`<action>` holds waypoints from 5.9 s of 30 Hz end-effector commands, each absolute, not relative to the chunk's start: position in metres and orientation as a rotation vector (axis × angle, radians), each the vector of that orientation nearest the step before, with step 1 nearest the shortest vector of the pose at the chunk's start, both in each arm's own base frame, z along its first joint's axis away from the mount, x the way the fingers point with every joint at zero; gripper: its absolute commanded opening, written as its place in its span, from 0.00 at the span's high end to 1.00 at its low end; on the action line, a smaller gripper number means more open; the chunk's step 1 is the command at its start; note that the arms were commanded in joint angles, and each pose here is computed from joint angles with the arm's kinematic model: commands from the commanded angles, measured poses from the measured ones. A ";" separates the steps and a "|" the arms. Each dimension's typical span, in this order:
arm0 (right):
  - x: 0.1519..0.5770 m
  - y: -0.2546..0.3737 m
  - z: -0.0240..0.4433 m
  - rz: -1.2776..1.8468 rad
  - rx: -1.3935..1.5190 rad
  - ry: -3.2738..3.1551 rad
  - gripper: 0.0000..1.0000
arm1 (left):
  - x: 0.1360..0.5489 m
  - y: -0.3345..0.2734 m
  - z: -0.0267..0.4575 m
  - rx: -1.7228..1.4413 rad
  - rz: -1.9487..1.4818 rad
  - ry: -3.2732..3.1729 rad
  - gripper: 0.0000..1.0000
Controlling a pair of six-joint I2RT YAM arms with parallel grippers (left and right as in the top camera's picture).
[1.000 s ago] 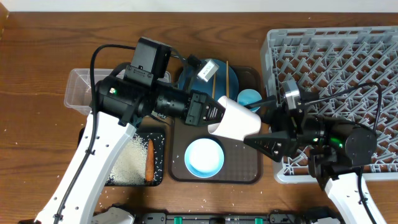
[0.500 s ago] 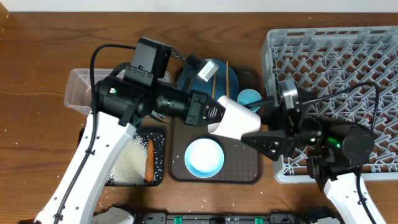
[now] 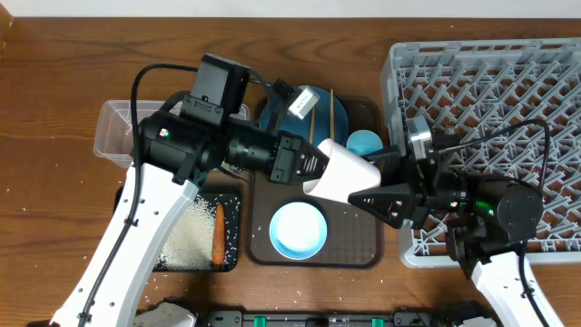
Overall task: Sort waste into correct bins and load items into the dishwasher rack
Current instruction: 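Grasp the pink cup with the right gripper from the left gripper, then release the left gripper and carry the cup right over the rack, then lower the pink cup upside down into the rack and release it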
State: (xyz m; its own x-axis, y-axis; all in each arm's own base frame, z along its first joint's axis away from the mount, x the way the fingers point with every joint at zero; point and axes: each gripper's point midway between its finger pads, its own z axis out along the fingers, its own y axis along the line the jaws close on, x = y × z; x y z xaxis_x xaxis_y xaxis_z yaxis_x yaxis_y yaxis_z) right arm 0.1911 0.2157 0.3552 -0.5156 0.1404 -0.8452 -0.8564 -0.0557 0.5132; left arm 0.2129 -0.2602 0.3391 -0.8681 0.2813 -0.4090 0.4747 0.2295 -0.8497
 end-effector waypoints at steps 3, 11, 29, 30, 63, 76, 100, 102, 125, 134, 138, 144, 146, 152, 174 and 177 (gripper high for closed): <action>0.192 0.217 0.362 1.592 -0.840 1.377 0.53 | 0.213 -0.259 0.340 0.724 -1.677 2.326 0.94; 0.199 0.211 0.363 1.560 -0.815 1.371 0.54 | 0.220 -0.248 0.313 0.628 -1.489 2.479 0.92; 0.213 0.187 0.353 1.518 -0.781 1.453 0.55 | 0.258 -0.211 0.270 0.470 -0.968 2.628 0.66; 0.215 0.184 0.352 1.515 -0.773 1.463 0.55 | 0.260 -0.209 0.269 0.463 -0.944 2.631 0.66; 0.316 0.058 0.276 1.223 0.083 1.779 0.60 | 0.267 -0.174 0.246 0.375 -0.629 2.729 0.13; 0.319 0.010 0.258 0.520 0.260 2.162 0.63 | 0.267 -0.174 0.246 0.375 -0.629 2.729 0.06; 0.311 0.015 0.143 0.319 0.260 2.767 0.65 | 0.267 -0.174 0.246 0.375 -0.629 2.729 0.03; 0.311 0.015 0.131 0.321 0.267 2.805 0.65 | 0.267 -0.174 0.246 0.375 -0.629 2.729 0.02; 0.302 0.015 0.112 0.317 0.207 2.905 0.01 | 0.267 -0.174 0.246 0.375 -0.629 2.729 0.02; 0.301 0.016 0.142 0.310 0.154 2.842 0.15 | 0.267 -0.174 0.246 0.375 -0.629 2.729 0.02; 0.303 0.016 0.165 0.303 0.140 2.776 0.37 | 0.267 -0.174 0.246 0.375 -0.629 2.729 0.02; 0.302 0.016 0.179 0.298 0.130 2.725 0.99 | 0.267 -0.174 0.246 0.375 -0.629 2.729 0.02; 0.301 0.016 0.177 0.298 0.131 2.731 0.99 | 0.267 -0.174 0.246 0.375 -0.629 2.729 0.01; 0.302 0.016 0.165 0.301 0.137 2.759 0.99 | 0.267 -0.174 0.246 0.375 -0.629 2.729 0.01; 0.314 0.014 0.092 0.313 0.186 2.974 0.99 | 0.267 -0.174 0.246 0.375 -0.629 2.729 0.01; 0.313 0.013 0.079 0.313 0.195 3.016 0.99 | 0.267 -0.174 0.246 0.375 -0.629 2.729 0.01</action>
State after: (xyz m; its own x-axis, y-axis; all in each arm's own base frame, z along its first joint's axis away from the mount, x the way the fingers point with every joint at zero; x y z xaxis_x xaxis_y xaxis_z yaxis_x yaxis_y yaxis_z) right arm 0.3203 0.0107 0.1059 -0.9723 0.1512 -0.1784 0.1088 0.9677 0.2273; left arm 0.2672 -0.1753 0.2451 -0.9156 0.1836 -0.3577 0.3221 0.8675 -0.3792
